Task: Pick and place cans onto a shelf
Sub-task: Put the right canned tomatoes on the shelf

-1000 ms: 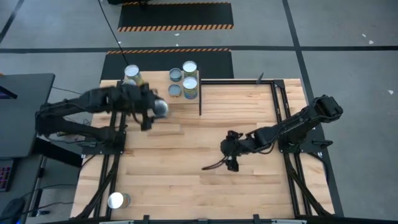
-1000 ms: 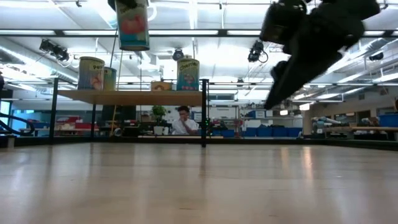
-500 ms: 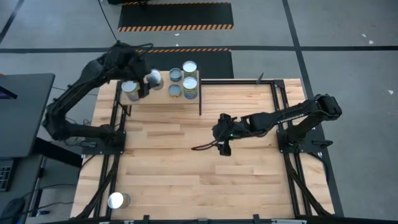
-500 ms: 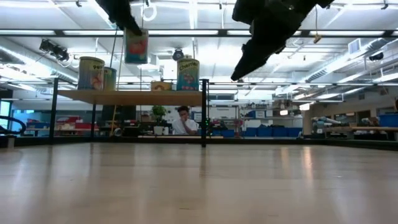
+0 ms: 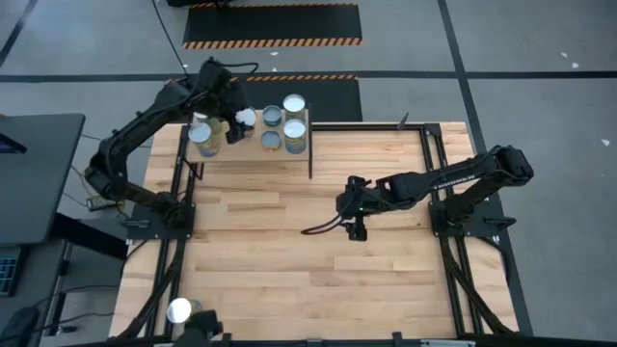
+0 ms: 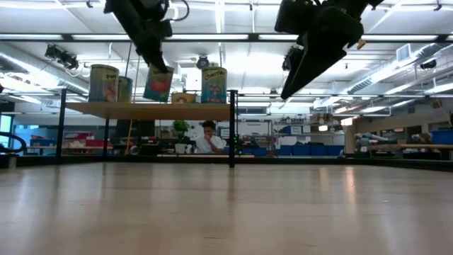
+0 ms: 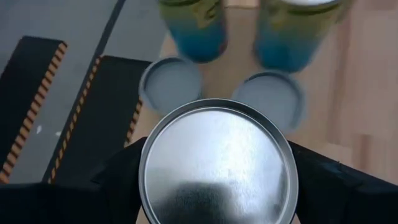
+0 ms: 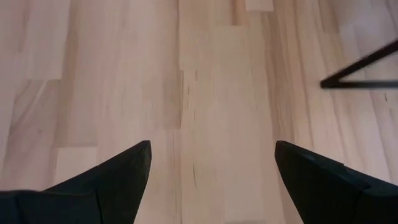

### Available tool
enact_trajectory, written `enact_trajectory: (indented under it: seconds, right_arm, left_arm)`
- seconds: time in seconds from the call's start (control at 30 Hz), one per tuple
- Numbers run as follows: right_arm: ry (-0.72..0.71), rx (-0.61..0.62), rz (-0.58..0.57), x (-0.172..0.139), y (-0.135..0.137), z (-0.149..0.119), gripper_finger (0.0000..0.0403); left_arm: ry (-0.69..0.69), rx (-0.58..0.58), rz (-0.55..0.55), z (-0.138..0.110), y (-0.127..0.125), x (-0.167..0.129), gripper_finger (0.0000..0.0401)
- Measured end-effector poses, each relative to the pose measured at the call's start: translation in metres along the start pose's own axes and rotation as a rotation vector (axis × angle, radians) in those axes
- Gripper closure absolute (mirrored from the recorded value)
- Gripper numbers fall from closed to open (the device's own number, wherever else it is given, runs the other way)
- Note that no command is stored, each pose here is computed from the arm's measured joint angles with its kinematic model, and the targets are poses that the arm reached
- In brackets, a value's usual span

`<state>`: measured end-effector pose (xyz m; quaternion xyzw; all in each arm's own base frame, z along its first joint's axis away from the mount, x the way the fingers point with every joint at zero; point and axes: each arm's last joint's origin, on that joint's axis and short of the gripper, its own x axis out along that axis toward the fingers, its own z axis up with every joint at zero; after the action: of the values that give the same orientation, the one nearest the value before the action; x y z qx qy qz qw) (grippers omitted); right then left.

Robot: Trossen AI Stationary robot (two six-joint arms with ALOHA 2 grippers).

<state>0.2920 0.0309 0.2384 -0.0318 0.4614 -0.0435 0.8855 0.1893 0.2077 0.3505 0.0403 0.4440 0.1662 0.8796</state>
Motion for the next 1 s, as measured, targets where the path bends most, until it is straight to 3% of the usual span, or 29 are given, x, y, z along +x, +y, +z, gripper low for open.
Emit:
enact_trajectory:
  seconds: [0.13, 0.27, 0.6, 1.0]
  right_arm:
    - [-0.016, 0.004, 0.001, -0.003, -0.004, 0.001, 0.0053]
    - [-0.027, -0.001, -0.012, -0.004, -0.011, 0.003, 0.0053]
    - [-0.023, -0.004, -0.028, -0.002, -0.027, 0.003, 0.0053]
    - [-0.020, -0.003, -0.023, -0.001, -0.035, 0.003, 0.0053]
  left_arm:
    - [0.066, 0.012, 0.007, -0.007, 0.012, 0.017, 0.0073]
    - [0.026, -0.022, -0.017, -0.011, 0.023, 0.021, 0.0072]
    - [0.006, -0.067, -0.035, -0.009, 0.022, 0.022, 0.0050]
    - [0.113, 0.028, 0.099, -0.008, 0.023, 0.018, 0.0046]
